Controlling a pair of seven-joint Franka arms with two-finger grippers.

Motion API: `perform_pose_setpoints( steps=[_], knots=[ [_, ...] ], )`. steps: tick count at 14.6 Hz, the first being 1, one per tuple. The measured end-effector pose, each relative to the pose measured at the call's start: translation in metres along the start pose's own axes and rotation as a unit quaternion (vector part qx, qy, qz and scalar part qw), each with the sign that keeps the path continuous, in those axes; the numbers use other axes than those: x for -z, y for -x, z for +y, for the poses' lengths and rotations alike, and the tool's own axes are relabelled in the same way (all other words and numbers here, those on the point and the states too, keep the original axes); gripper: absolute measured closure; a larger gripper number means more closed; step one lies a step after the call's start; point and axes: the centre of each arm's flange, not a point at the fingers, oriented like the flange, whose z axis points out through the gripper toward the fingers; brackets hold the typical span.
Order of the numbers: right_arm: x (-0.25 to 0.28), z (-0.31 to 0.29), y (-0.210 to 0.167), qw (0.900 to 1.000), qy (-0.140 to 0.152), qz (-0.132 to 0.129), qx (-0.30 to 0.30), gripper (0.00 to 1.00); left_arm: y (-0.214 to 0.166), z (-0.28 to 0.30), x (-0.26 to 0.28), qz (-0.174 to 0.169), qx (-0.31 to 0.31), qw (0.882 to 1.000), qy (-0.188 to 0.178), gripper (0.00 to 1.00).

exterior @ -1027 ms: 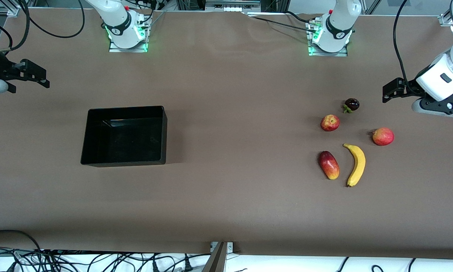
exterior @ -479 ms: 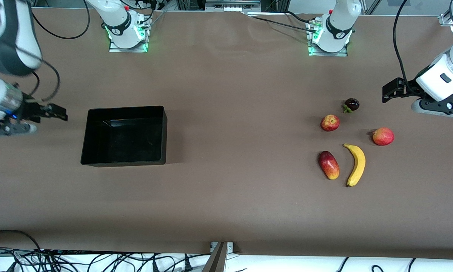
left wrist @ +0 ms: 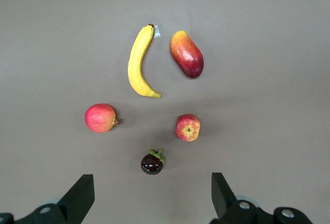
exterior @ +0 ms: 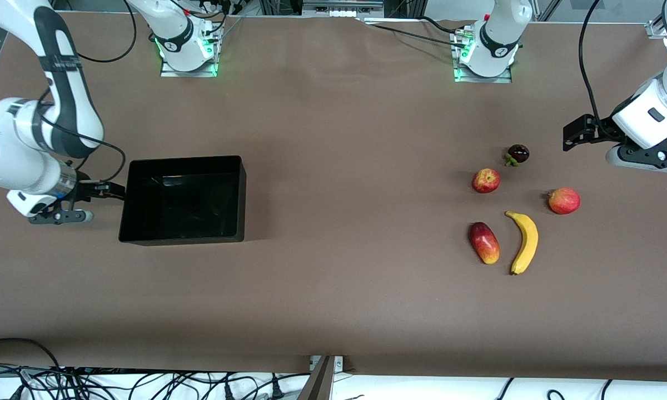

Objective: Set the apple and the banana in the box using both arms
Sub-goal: 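Move the right gripper down to the side of the black box, then push the black box with the right gripper toward the fruit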

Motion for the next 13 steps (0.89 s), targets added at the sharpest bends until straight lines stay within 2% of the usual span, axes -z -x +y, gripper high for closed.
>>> perform_pose_setpoints(
  steps=[6,7,10,12,13],
  knots=[
    [-0.049,-0.005,0.029,1.0,-0.019,-0.008,-0.02,0.02,0.0,0.0,0.0,0.0,0.0,1.0,0.0,0.0],
    [-0.05,-0.005,0.03,1.0,-0.019,-0.009,-0.021,0.08,0.0,0.0,0.0,0.0,0.0,1.0,0.0,0.0],
    [-0.051,-0.005,0.031,1.0,-0.019,-0.01,-0.021,0.43,0.0,0.0,0.0,0.0,0.0,1.0,0.0,0.0],
    [-0.05,-0.005,0.03,1.0,-0.019,-0.008,-0.021,0.59,0.0,0.0,0.0,0.0,0.0,1.0,0.0,0.0],
    [-0.048,-0.006,0.028,1.0,-0.019,-0.005,-0.02,0.74,0.0,0.0,0.0,0.0,0.0,1.0,0.0,0.0]
  ],
)
